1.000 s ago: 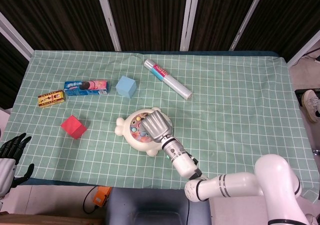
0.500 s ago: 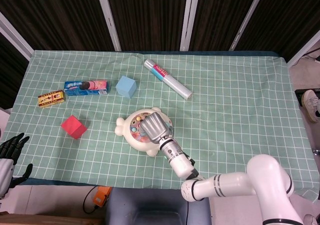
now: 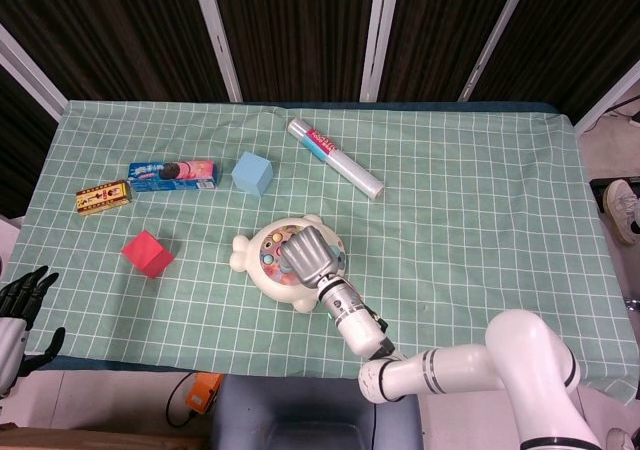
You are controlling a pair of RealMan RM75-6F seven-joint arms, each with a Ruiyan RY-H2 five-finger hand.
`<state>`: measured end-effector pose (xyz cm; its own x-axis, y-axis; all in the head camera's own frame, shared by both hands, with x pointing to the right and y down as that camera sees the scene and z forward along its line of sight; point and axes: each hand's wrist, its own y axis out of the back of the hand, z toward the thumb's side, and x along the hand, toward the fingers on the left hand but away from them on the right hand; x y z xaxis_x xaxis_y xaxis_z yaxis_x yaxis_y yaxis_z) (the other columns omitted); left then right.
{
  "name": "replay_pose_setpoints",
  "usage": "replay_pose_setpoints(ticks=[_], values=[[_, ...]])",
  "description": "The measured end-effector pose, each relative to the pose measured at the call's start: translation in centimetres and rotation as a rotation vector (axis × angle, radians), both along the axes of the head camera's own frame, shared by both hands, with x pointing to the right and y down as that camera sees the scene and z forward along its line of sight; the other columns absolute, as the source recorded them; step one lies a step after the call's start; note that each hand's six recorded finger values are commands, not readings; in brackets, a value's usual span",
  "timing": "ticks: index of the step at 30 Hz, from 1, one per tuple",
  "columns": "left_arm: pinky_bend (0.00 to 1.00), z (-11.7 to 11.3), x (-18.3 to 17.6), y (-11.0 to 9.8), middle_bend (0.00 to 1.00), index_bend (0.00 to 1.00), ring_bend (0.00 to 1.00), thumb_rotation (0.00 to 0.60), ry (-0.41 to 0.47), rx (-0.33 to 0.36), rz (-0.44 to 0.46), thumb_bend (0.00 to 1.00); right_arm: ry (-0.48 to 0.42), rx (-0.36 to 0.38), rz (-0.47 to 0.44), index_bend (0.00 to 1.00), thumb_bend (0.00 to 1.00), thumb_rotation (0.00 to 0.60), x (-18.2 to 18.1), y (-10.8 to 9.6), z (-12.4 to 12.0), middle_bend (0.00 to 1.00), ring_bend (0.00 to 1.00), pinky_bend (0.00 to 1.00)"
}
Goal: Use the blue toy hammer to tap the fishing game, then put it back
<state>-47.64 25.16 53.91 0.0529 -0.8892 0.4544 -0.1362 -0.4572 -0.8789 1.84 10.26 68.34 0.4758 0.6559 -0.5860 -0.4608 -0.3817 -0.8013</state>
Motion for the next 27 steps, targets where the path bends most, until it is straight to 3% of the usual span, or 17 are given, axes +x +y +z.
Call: replay_pose_setpoints(ticks=[13,27], values=[[0.11,0.0,0.0,0.0,0.0,0.0,0.0,0.6,0.0,0.0,0.001,0.42,-0.013,0.036,0.038,1.0,0.54,0.6,0.9,-1.6,-1.3,0.79,0.87,0.91],[0.11,0.1,0.0,0.0,0.0,0.0,0.0,0.6,-0.002,-0.003,0.0,0.42,0.053,0.035,0.029,1.0,0.54,0.6,1.8,-1.7,0.4,0.79,0.87,0.91]])
